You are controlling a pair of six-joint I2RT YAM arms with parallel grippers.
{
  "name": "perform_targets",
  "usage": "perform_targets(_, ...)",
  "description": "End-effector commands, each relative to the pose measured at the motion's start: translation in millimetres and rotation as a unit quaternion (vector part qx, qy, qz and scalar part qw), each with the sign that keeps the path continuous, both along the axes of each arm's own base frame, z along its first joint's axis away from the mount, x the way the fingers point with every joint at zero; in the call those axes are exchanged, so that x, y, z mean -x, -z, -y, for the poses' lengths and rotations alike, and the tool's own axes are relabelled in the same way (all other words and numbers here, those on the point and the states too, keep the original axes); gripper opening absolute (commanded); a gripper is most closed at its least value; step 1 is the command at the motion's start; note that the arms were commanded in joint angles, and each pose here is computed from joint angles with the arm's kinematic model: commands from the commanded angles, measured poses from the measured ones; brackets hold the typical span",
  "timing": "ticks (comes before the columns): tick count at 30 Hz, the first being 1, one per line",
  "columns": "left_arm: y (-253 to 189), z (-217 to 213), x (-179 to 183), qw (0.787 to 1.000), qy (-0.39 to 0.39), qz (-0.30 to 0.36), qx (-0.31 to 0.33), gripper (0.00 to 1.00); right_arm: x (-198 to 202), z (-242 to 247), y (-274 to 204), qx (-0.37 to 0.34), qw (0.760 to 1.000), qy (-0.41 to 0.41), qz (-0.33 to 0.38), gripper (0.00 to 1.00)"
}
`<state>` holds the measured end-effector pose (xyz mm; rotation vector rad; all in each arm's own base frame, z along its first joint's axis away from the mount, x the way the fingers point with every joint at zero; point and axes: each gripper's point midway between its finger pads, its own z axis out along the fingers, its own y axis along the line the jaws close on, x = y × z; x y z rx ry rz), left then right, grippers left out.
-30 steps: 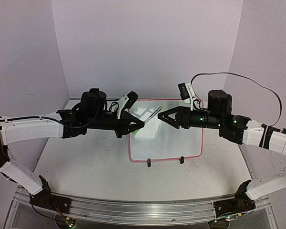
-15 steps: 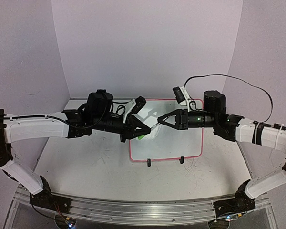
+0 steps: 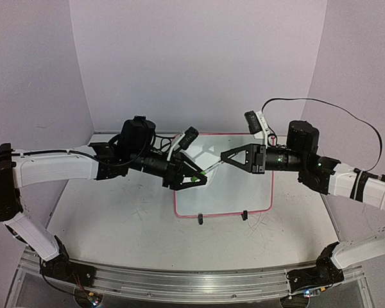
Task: Write a sentence on the whiteboard
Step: Pass from the left arm to the right, then pass from the right arm to the left
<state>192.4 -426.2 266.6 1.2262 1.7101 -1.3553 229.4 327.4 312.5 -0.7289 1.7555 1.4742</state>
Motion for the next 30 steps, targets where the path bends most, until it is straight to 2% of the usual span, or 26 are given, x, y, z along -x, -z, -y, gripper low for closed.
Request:
perform_targets(1, -21.7, -5.1, 9.0, 0.999, 0.010, 0.001, 0.032, 0.48, 4.8, 2.8, -15.9, -0.020, 0.999, -0.007, 0.039, 0.00)
perform_targets(6, -23.2, -1.3, 9.3, 0.999, 0.019, -0.002, 0.035, 0.27, 6.9, 3.7, -18.4, -0.025, 0.999, -0.009, 0.043, 0.00)
perform_targets(8, -24.9, -2.4, 2.8, 0.999, -0.001, 0.012, 0.034, 0.13, 8.1, 4.4, -17.7, -0.024, 0.999, -0.009, 0.042, 0.00)
perform_targets(10, -24.5, -5.5, -2.9, 0.999, -0.019, 0.037, 0.029, 0.03, 9.5, 4.9, -16.5, -0.023, 0.999, -0.011, 0.041, 0.00)
perform_targets(11, -22.9, -7.0, -6.9, 0.998, -0.029, 0.049, 0.022, 0.01, 9.8, 5.1, -14.8, -0.019, 0.999, -0.011, 0.038, 0.00)
perform_targets(13, -18.3, -10.3, -14.4, 0.996, -0.050, 0.069, 0.005, 0.00, 10.0, 5.5, -10.8, -0.007, 0.999, -0.011, 0.032, 0.04)
perform_targets(17, -5.9, -15.8, -23.8, 0.991, -0.064, 0.115, -0.036, 0.00, 5.5, 4.9, 2.5, 0.038, 0.999, -0.007, 0.012, 0.45)
perform_targets(19, -1.4, -17.0, -24.5, 0.989, -0.058, 0.128, -0.053, 0.00, 3.6, 4.5, 11.4, 0.065, 0.998, -0.008, 0.002, 0.57)
perform_targets(23, 2.0, -17.5, -20.9, 0.987, -0.038, 0.139, -0.066, 0.00, 5.9, 3.8, 25.7, 0.098, 0.995, -0.024, -0.012, 0.60)
perform_targets(30, -0.4, -14.4, -7.1, 0.991, 0.000, 0.123, -0.053, 0.00, 13.8, -6.2, 32.2, 0.095, 0.992, -0.077, -0.024, 0.60)
